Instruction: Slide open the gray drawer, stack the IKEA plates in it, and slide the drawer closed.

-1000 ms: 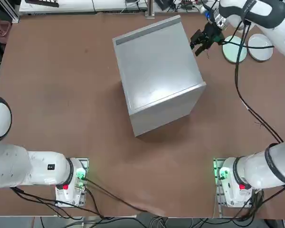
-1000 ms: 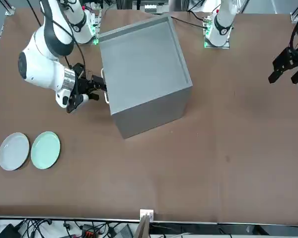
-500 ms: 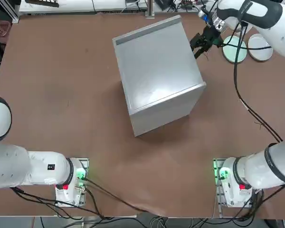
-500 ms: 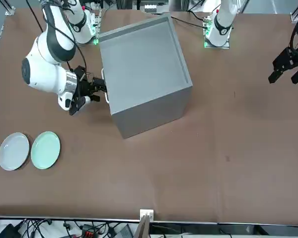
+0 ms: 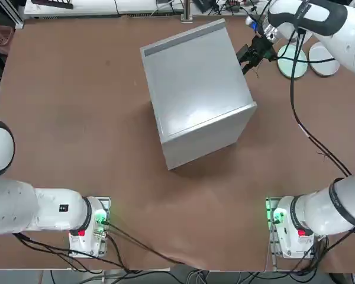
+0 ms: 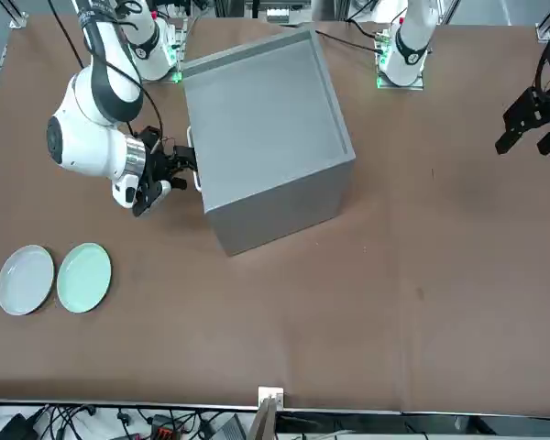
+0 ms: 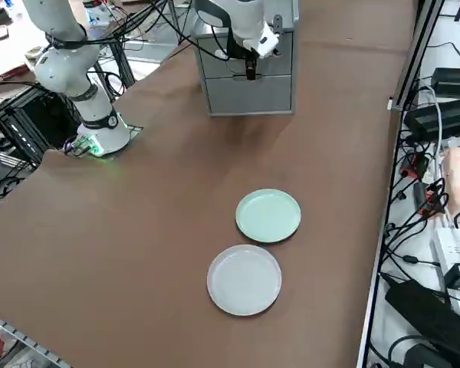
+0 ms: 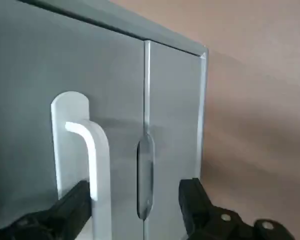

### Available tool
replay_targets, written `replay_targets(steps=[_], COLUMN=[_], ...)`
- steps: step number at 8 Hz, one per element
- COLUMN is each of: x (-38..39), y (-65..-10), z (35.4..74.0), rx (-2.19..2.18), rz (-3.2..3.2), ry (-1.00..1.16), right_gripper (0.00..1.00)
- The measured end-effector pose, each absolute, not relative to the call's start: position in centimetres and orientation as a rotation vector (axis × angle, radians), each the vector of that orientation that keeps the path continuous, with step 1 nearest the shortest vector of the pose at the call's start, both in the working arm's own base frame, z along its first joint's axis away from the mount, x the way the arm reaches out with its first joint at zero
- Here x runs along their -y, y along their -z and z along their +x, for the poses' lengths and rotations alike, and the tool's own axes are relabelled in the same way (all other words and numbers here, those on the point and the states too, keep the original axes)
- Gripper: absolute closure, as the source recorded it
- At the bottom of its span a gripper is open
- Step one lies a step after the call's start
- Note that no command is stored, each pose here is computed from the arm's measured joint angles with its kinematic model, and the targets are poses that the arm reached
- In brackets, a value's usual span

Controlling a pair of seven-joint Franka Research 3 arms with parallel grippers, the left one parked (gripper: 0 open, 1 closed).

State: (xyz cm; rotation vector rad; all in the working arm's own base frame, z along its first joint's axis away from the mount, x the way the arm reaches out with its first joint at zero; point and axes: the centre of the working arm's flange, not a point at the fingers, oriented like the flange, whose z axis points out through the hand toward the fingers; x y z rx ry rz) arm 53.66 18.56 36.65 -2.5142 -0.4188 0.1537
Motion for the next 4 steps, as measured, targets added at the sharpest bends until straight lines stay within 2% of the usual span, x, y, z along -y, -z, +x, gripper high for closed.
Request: replay_targets(steps=[4], x=[-16.7], y=[-36.6], z=[54.2], rx=[0.427], rz=[-2.51], ry=[-0.134], right_gripper=[0.0])
